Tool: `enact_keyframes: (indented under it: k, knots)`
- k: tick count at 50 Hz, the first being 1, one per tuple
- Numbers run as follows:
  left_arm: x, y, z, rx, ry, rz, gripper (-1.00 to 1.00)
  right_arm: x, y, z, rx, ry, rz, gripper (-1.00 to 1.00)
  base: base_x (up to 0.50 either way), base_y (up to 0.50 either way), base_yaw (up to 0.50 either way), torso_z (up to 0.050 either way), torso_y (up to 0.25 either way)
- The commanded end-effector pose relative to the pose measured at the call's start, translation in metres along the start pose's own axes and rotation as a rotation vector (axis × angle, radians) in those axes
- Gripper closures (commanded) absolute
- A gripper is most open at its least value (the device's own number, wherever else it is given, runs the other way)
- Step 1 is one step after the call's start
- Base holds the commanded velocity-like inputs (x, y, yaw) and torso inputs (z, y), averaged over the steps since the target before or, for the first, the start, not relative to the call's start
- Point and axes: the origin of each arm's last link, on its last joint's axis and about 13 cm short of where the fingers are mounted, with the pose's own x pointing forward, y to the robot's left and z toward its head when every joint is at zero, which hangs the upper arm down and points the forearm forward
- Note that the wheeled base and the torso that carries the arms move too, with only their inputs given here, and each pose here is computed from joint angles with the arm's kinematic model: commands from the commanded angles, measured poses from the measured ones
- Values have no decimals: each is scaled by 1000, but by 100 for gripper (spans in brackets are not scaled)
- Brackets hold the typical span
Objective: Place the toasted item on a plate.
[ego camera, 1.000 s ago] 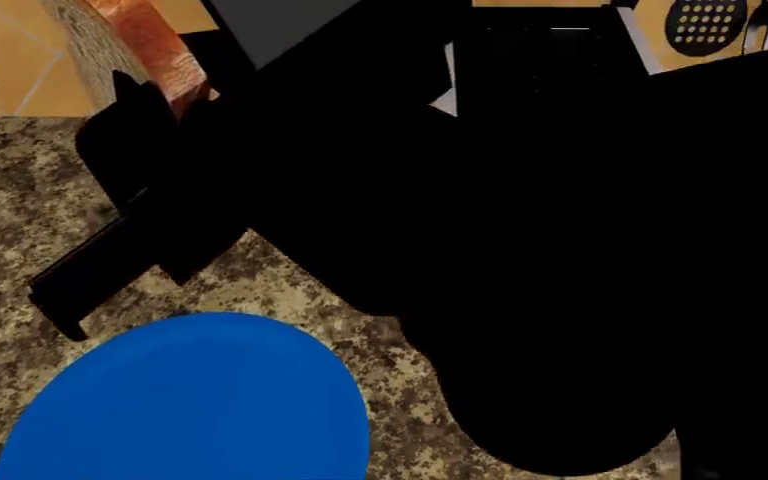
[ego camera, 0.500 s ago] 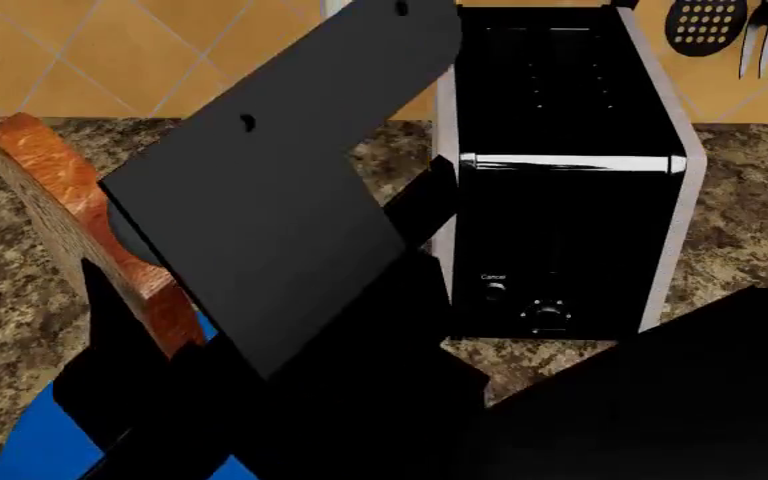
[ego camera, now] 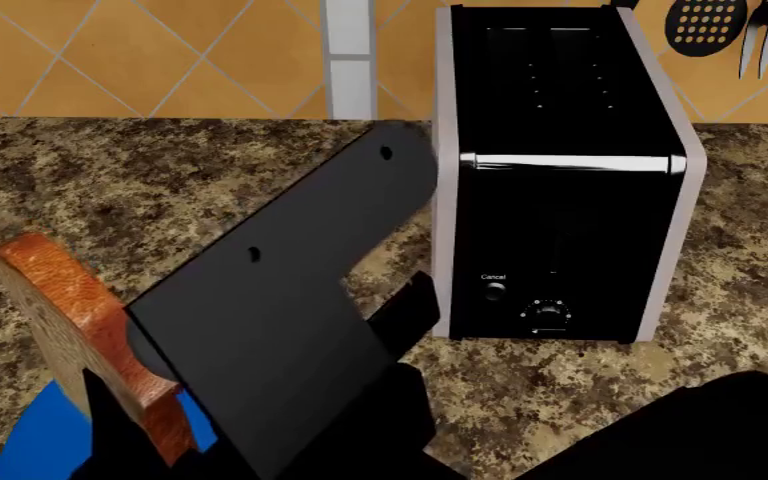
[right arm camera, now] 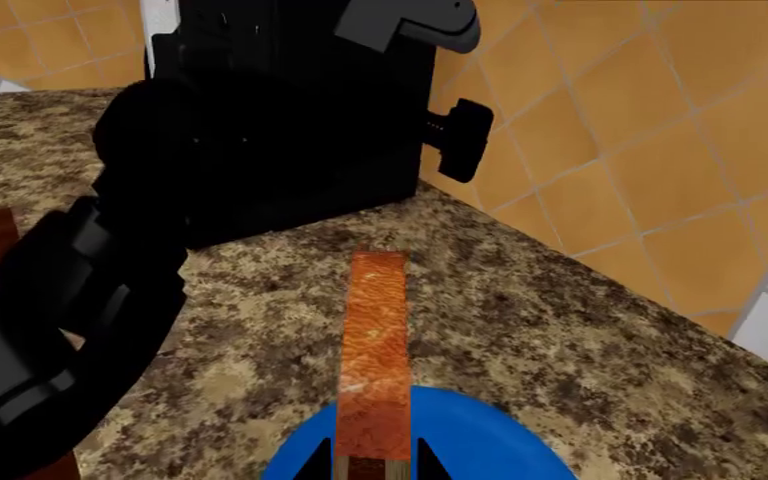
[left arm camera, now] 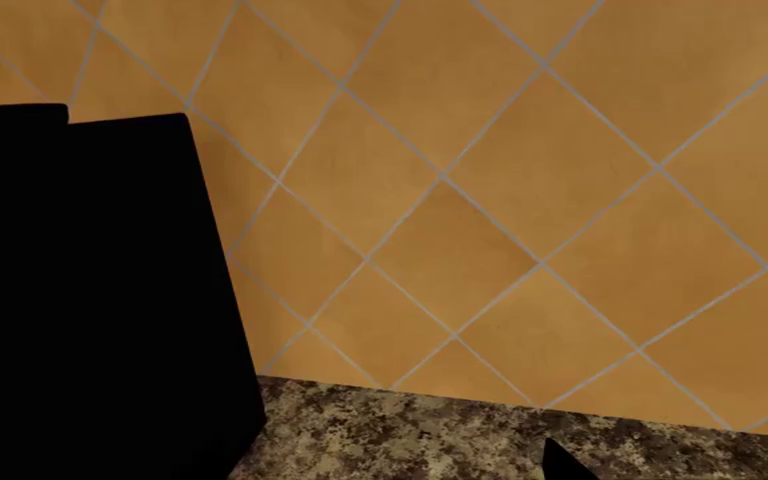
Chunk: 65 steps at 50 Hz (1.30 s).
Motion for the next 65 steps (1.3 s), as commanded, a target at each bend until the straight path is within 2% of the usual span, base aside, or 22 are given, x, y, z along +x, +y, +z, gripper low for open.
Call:
enact_keyframes:
  k: [1,10,12,13,16,65]
  knots:
    - [1,0,-2,-2,0,-3,-100,4,1,-7,53,44,6,100,0,0,0,0,0]
    - [1,-1,-4,-1,-8,-18,-100,7,2,-10,70,60,21,100,0,0,0,0,0]
    - [0,-1,-3,30,-20,2,-100,7,2,-10,69,58,19,100,0,0,0,0,0]
    - [0,-1,-3,3,-20,-18,-100,7,2,-10,71,58,21,100,0,0,0,0,0]
    - [1,-1,-3,2,-20,-12,-100,8,2,-11,70,60,21,100,0,0,0,0,0]
    - [2,-3,-10,10,-8,-10,-100,32,-2,-40,127,77,74,100,0,0,0,0,0]
